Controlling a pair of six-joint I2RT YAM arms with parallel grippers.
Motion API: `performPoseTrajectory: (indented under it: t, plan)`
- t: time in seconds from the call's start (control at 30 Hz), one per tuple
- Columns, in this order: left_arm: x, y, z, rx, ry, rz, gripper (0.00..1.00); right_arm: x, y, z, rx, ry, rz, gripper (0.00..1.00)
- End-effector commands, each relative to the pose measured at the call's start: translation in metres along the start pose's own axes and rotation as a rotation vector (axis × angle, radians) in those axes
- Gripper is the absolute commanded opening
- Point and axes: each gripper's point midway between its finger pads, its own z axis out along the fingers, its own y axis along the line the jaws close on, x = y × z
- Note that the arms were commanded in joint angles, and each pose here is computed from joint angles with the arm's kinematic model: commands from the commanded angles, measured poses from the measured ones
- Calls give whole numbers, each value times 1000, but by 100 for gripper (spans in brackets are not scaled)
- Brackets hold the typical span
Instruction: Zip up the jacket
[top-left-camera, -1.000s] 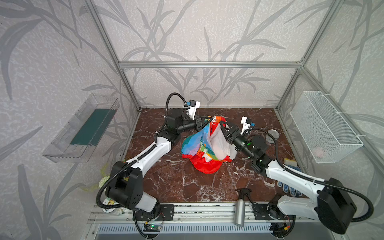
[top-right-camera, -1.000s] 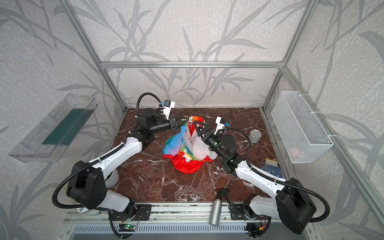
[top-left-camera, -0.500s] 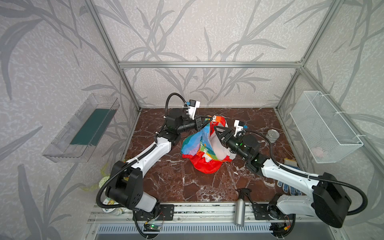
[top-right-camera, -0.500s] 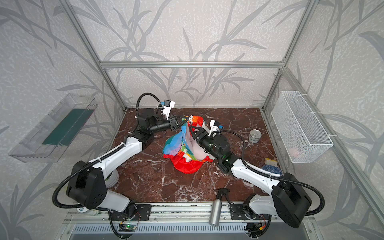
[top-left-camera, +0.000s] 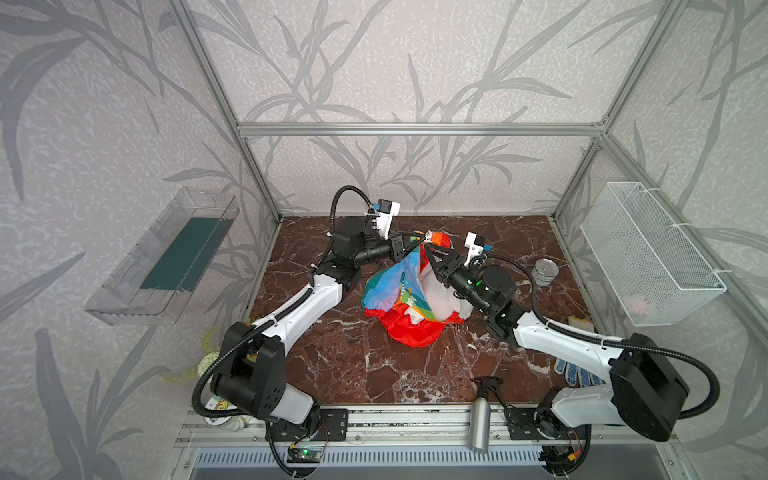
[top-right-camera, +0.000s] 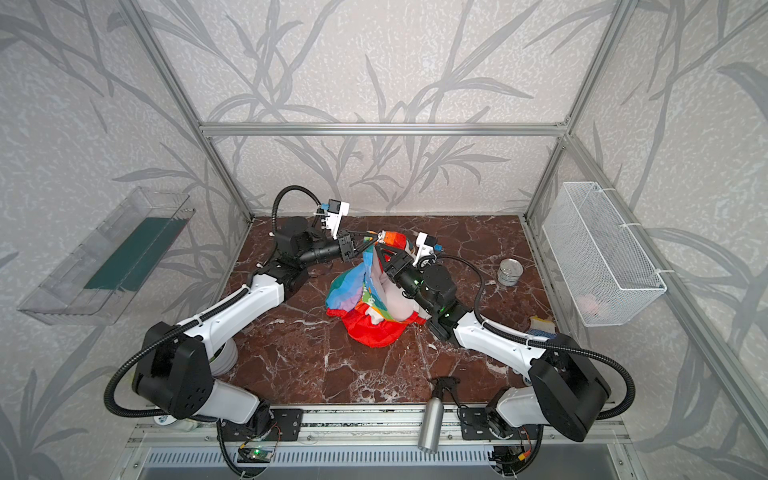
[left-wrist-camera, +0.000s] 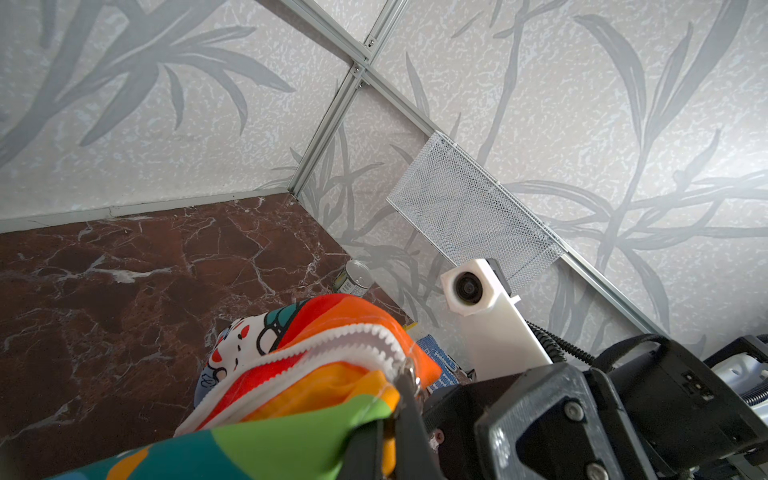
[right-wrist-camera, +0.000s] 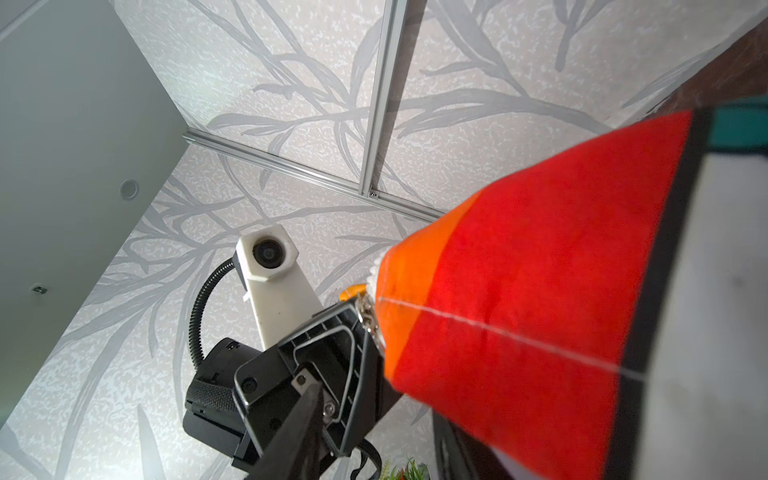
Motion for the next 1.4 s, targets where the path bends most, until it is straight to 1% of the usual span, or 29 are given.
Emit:
performPoseTrajectory:
  t: [0.0, 0.1, 0.2, 0.8, 0.97, 1.17, 1.3, 1.37]
  plan:
    - [-12, -20, -5, 37, -27, 43, 0, -8, 24, 6, -76, -36, 7, 42]
    - [-12, -20, -6, 38, -27, 45, 0, -10, 25, 8, -81, -43, 12, 41]
    - [-12, -21, -6, 37, -26, 47, 0, -12, 24, 8, -82, -55, 14, 37]
    - [-12, -22, -8, 24, -21, 64, 0, -10, 26, 7, -91, -41, 46, 0]
    - [-10, -21, -10, 11, -13, 74, 0, -9, 30, 5, -80, -30, 59, 0]
    - [-8, -22, -12, -4, -2, 92, 0, -15, 36, 3, -87, -52, 129, 0]
    - [2, -20, -10, -30, 39, 116, 0, -19, 47, 4, -105, -61, 168, 0]
    - [6, -20, -10, -42, 55, 129, 0, -21, 45, 5, -96, -67, 195, 0]
